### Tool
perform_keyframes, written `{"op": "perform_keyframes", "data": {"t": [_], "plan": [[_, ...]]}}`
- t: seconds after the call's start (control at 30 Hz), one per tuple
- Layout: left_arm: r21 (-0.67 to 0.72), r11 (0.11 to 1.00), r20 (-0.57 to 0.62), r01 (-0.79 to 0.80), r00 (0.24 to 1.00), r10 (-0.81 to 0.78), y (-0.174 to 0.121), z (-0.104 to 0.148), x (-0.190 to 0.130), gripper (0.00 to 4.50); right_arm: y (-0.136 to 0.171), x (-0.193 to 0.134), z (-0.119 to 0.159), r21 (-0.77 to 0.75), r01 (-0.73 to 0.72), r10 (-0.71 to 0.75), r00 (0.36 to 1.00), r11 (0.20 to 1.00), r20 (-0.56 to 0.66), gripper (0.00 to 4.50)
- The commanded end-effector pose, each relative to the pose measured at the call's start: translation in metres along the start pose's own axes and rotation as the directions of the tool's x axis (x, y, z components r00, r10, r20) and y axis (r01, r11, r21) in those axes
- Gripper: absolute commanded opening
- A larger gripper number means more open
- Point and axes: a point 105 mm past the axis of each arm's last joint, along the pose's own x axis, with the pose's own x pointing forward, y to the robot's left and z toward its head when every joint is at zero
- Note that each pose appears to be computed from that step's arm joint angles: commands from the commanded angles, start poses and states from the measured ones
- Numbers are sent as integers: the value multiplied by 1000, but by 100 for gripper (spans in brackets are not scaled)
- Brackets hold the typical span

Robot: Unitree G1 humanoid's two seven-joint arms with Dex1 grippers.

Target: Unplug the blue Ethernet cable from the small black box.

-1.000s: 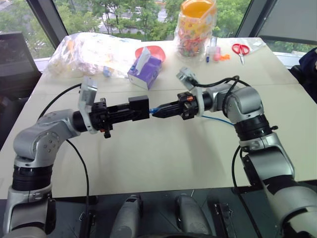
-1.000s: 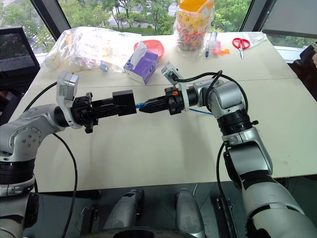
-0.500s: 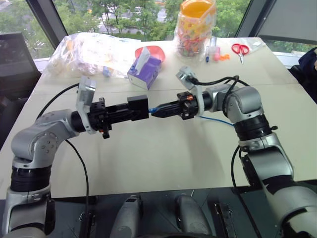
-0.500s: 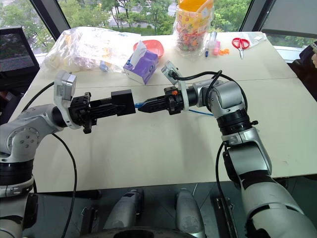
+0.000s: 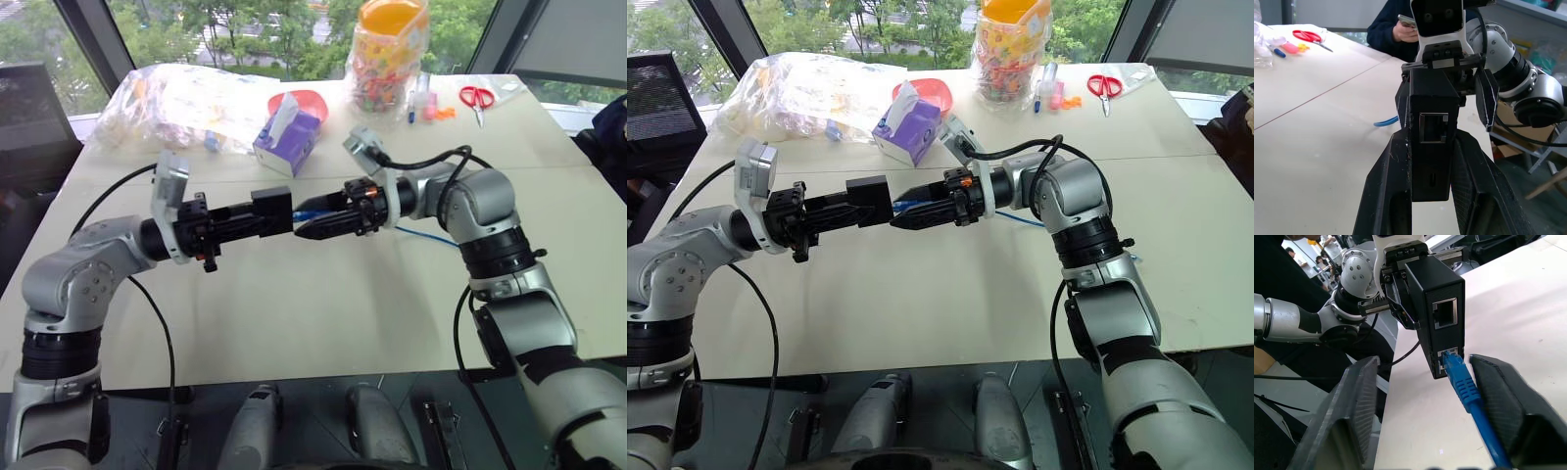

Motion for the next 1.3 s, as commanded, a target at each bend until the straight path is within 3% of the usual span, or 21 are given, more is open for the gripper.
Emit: {"op": "perform_keyframes", "data": {"t": [0.03,0.4,0.57,0.63,1.0,1.3], "plan": [[23,1000,11,11,1000,-11,-3,5,1,47,9,-1,16,-66,-26,28,999,997,24,286],[27,1000,14,8,1000,-8,-4,5,1,47,7,1,13,-61,-27,28,1000,998,13,286],[28,1000,11,9,1000,-9,-4,4,1,47,7,1,13,-64,-26,27,1000,998,12,50],[29,1000,11,9,1000,-10,-4,4,1,47,6,1,13,-65,-26,26,1000,998,11,4],[31,999,12,12,1000,-12,-7,7,-1,47,-1,-3,6,-67,16,-16,1000,998,-6,4],[13,999,-35,-50,998,51,-14,1,-28,47,-53,-70,-17,-38,334,-335,942,942,-23,4]]}}
